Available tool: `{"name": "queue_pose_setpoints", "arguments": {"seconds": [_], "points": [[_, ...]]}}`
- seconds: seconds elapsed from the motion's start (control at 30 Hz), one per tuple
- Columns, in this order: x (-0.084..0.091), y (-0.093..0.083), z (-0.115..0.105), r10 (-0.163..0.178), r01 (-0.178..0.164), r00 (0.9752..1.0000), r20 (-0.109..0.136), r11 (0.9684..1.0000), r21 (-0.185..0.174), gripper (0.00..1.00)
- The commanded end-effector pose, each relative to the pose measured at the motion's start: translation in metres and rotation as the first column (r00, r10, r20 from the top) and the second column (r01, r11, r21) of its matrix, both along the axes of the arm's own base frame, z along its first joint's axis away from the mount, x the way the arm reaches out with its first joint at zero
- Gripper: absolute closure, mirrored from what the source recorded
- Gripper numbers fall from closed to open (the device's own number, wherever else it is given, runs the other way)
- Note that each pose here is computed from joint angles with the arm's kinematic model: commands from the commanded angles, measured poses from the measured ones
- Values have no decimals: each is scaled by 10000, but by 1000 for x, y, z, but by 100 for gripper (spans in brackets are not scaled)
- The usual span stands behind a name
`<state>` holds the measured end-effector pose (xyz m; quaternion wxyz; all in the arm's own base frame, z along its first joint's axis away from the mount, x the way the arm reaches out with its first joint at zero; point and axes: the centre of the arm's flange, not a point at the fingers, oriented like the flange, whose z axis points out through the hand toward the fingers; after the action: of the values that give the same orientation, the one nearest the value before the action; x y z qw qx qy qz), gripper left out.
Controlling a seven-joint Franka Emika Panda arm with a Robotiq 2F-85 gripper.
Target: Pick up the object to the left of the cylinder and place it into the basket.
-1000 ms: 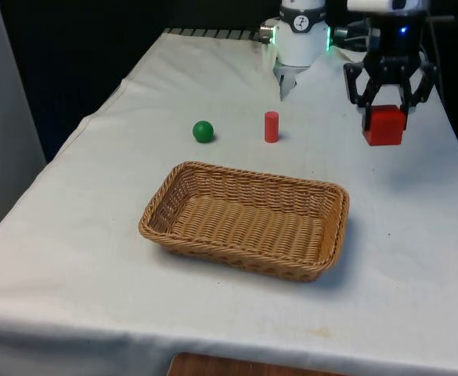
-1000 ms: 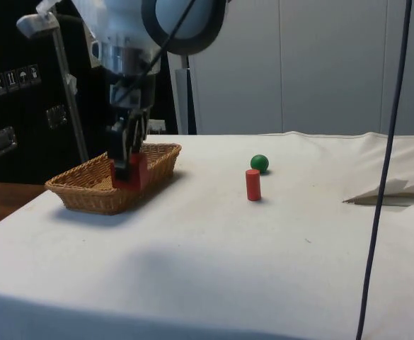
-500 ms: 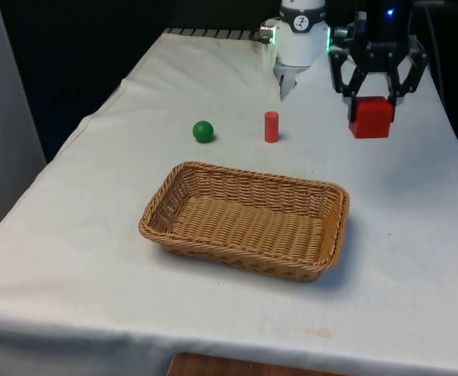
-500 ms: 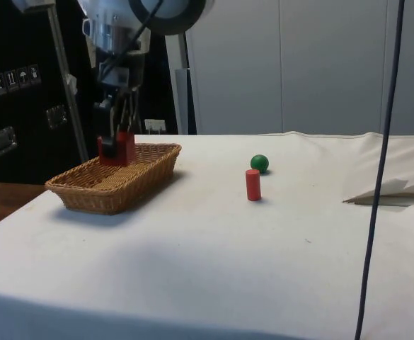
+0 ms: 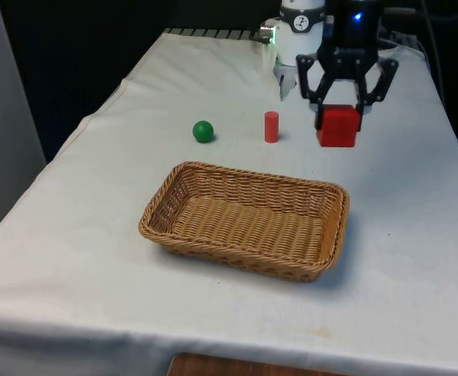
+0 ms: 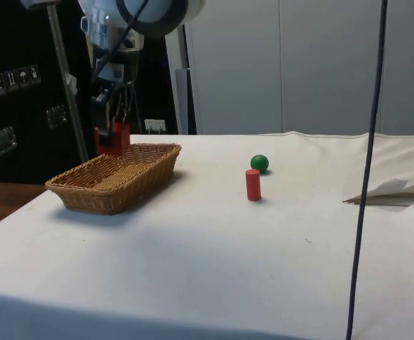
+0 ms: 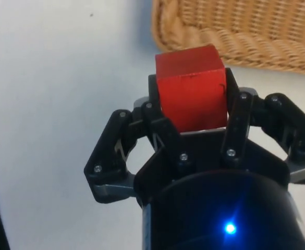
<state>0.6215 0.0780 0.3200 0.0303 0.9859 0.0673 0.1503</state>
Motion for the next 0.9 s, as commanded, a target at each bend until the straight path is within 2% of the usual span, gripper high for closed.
{"name": "queue_pose_setpoints", "arguments": {"seconds": [0.0, 0.2, 0.23, 0.27, 0.47, 0.5, 0.53, 0.67, 0.77, 0.8, 0.87], "points": [[4, -5, -1, 12, -12, 10000, 51, 10000, 62, 99], [14, -28, -9, -62, 63, 9998, 177, 9999, -96, 99], [13, -26, -8, -93, 95, 9999, 120, 9998, -179, 99], [15, -31, -10, -75, 77, 9998, 209, 9999, -113, 99], [22, -52, -26, -129, 140, 9990, 419, 9996, -256, 99], [21, -51, -26, -174, 186, 9993, 342, 9992, -344, 99], [23, -55, -29, -133, 146, 9989, 452, 9995, -285, 99], [28, -70, -40, -179, 205, 9979, 620, 9989, -421, 99], [31, -79, -47, -202, 238, 9974, 694, 9984, -514, 99], [30, -78, -47, -244, 280, 9979, 602, 9978, -600, 99], [33, -88, -55, -225, 270, 9969, 748, 9978, -600, 99]]}}
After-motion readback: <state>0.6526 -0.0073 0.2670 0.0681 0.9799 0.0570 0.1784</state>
